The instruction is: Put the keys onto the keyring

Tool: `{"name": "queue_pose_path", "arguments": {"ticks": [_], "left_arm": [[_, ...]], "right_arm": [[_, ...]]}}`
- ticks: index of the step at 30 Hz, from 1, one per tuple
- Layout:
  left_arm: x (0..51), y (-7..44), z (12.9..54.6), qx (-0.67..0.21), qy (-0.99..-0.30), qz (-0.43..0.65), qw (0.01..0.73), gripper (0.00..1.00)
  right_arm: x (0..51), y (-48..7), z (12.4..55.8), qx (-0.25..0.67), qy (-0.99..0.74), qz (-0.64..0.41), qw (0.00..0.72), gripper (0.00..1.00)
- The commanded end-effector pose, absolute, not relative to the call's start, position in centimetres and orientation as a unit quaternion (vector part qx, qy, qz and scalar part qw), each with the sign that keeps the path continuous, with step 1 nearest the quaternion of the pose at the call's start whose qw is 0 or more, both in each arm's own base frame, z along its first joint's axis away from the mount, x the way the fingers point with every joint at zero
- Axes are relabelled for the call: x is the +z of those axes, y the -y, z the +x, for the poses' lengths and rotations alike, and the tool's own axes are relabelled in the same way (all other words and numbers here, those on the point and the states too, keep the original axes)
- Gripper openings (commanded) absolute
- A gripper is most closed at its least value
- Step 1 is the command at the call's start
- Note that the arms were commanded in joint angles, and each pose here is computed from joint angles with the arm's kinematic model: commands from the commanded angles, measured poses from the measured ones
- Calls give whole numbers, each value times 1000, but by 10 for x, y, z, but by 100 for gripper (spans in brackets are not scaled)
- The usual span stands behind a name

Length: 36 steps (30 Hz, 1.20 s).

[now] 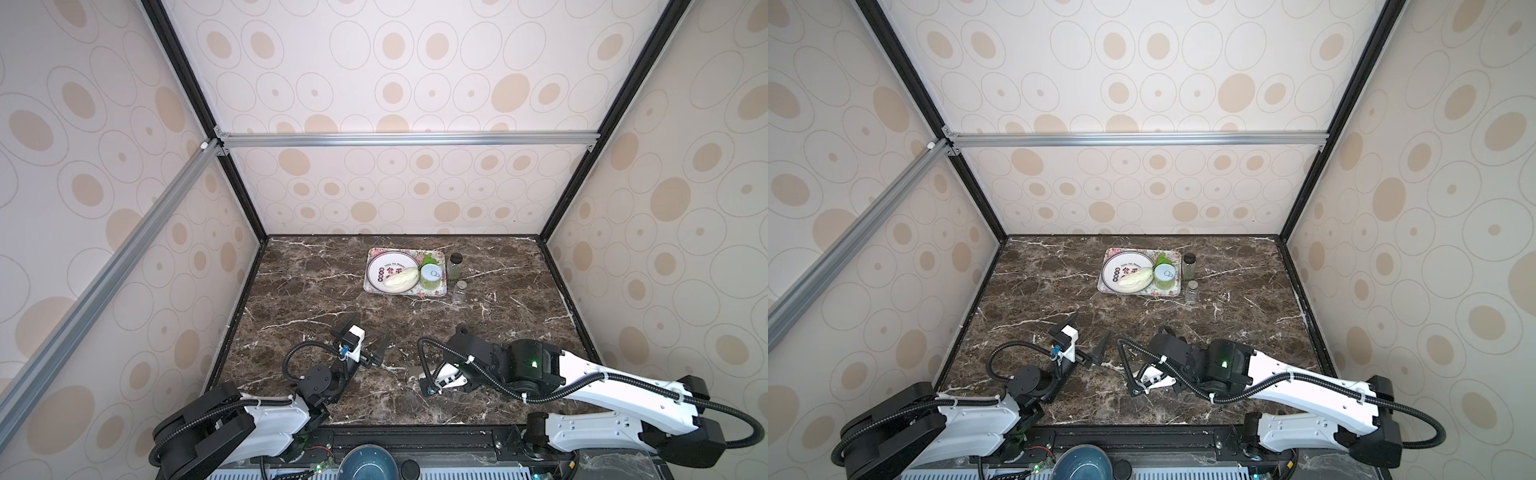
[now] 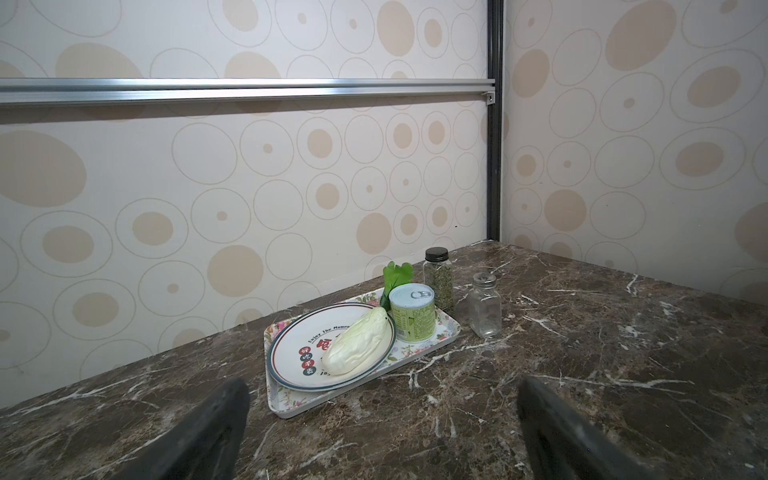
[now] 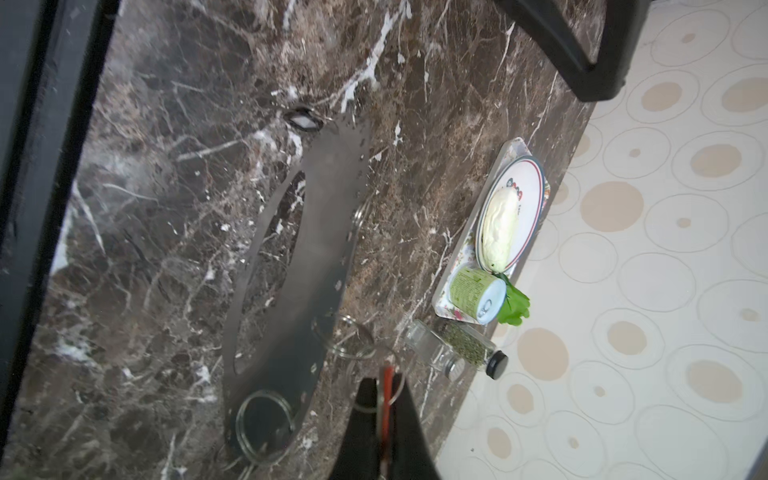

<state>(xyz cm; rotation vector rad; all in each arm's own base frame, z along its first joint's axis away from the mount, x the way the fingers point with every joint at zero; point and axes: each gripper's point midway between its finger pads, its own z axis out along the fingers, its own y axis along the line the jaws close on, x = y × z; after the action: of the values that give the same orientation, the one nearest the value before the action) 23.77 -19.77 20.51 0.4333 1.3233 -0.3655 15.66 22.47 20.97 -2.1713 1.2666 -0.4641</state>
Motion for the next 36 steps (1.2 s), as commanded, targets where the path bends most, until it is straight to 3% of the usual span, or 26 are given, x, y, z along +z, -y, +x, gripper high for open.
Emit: {"name": "queue_pose_path", "arguments": {"ticks": [1, 10, 25, 36], "left_arm": [[209, 195, 238, -162, -600, 198, 758, 100], [210, 194, 237, -163, -598, 197, 759, 100], [211, 192, 238, -159, -598, 195, 761, 100], [212, 191, 237, -159, -598, 192, 762, 100]], "right_arm": [[221, -217, 168, -240, -429, -825, 278, 0], [215, -217, 181, -316, -376, -834, 252, 0], [221, -217, 190, -365, -337, -832, 247, 0], [226, -225, 183, -327, -362, -826, 282, 0]]}}
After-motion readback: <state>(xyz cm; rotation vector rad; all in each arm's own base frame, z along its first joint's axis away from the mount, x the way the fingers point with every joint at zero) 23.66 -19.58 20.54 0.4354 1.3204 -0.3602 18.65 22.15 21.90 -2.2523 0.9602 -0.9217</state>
